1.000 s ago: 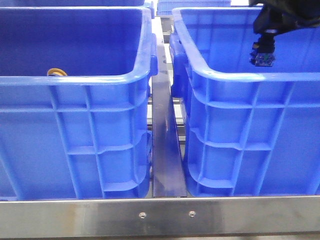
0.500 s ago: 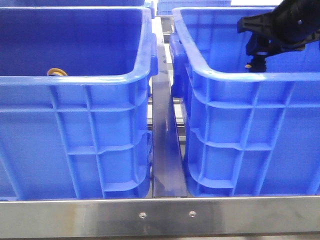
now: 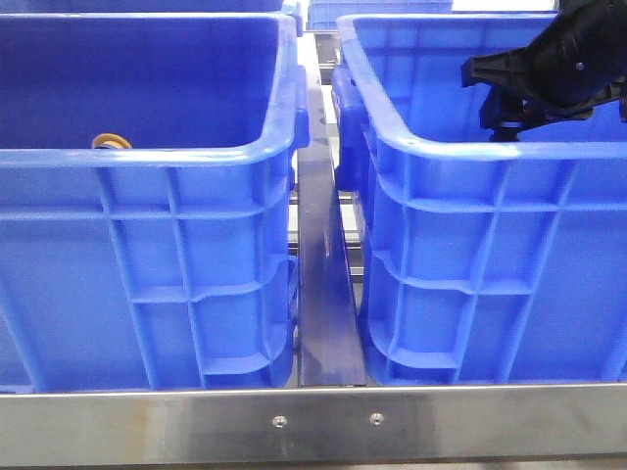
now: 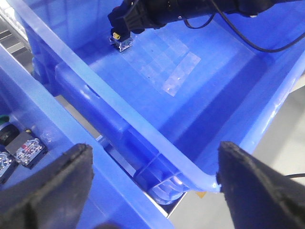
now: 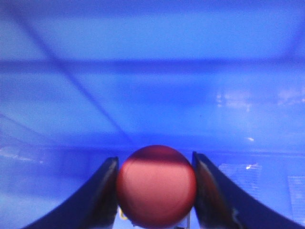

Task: Pick red and yellow buttons and place in box
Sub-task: 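Move the held red button over the empty bin with the right gripper, then lower the red button into the bin and open the right gripper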

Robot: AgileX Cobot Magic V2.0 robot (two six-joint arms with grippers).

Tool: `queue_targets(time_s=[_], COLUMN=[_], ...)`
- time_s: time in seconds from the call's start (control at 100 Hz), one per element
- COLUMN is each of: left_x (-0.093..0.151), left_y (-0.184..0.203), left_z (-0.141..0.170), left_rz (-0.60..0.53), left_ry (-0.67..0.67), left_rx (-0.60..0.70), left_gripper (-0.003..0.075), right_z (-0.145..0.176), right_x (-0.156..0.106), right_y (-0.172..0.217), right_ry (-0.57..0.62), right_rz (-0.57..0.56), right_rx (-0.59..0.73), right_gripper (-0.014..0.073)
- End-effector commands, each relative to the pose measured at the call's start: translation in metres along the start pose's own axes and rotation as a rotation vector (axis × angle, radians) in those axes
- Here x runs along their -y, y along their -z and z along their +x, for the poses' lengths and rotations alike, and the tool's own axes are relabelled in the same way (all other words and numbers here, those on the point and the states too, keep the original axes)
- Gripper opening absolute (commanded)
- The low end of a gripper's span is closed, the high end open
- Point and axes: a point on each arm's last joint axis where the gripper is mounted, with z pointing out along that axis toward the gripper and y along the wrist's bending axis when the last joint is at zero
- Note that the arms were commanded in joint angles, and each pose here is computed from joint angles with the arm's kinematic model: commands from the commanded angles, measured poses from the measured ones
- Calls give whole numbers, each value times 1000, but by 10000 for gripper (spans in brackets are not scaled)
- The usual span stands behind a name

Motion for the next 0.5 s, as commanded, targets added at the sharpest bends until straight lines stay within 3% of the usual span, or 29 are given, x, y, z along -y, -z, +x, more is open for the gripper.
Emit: queue_targets(time_s=[0.0, 0.22, 0.49], left_x=[5, 5, 5], left_y=[17, 17, 17], left_z=[-16, -16, -16], left_rz=[13, 13, 13], left_ry=[1, 1, 1], left_rx=[127, 127, 127], left_gripper=[512, 512, 512], right_z=[-26, -25, -26], right_x=[-2, -3, -2], right_y=[17, 16, 18], right_ry=[-1, -1, -1], right_rz=[6, -5, -5], right_rx=[93, 86, 88], right_gripper=[261, 559, 589])
